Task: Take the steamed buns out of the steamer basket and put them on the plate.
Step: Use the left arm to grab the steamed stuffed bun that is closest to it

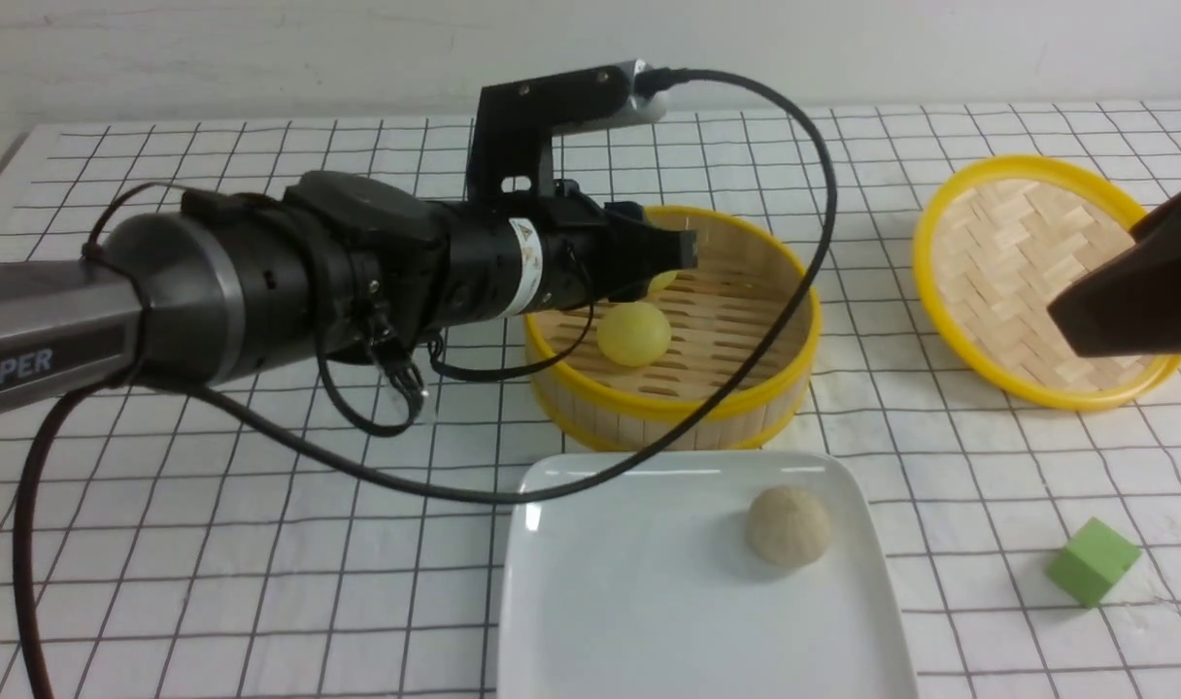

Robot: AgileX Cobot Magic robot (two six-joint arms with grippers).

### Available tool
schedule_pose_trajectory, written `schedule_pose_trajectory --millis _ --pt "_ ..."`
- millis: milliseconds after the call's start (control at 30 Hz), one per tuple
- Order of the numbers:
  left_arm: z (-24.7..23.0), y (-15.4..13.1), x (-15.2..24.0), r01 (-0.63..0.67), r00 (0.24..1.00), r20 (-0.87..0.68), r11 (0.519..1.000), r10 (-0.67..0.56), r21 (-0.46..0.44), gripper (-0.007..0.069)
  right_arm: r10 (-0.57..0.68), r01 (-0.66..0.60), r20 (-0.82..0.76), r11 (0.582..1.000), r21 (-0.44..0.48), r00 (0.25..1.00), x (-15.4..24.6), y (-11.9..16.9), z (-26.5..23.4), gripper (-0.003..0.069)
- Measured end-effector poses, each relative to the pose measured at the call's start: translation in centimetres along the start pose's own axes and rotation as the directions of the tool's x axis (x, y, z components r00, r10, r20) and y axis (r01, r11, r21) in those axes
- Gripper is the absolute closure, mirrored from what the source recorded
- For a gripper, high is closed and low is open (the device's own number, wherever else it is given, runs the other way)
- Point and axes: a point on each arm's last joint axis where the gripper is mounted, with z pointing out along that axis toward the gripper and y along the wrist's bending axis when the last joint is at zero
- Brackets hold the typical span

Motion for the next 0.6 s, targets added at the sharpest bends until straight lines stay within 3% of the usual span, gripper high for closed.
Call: schedule_pose_trajectory --millis 33,133,267,333,400,500,600 --pt "0.0 0.0 0.0 0.000 1.000 0.000 1.000 0.000 0.000 0.0329 0.000 0.000 0.000 1.000 0.000 1.000 0.0 0.0 0.0 0.0101" --pt "-0.1 1.5 -0.5 -0.058 0.996 0.063 0.988 0.068 -0.145 0.0333 0.000 0.000 0.000 1.000 0.001 1.000 0.0 0.0 0.0 0.0101" --pt "-0.9 4.3 -0.7 -0.167 0.969 0.095 0.887 0.229 -0.432 0.0333 0.000 0.000 0.000 1.000 0.000 1.000 0.0 0.0 0.0 0.0101" --pt "-1.8 5.9 -1.0 -0.225 0.942 0.064 0.762 0.330 -0.607 0.0333 0.000 0.000 0.000 1.000 0.000 1.000 0.0 0.0 0.0 0.0101" --pt "-3.2 7.3 -1.3 -0.273 0.921 -0.032 0.585 0.388 -0.764 0.0339 0.001 -0.001 0.001 1.000 -0.002 1.000 0.0 0.0 0.0 0.0101" --pt "-4.6 8.6 -0.4 -0.372 0.910 -0.241 0.406 0.338 -0.835 0.0356 0.003 -0.003 0.002 1.000 -0.008 1.000 0.0 0.1 0.0 0.0101" --pt "-4.9 8.9 0.9 -0.468 0.883 -0.401 0.387 0.245 -0.795 0.0382 0.003 -0.003 0.002 1.000 -0.008 1.000 0.0 0.1 0.0 0.0101"
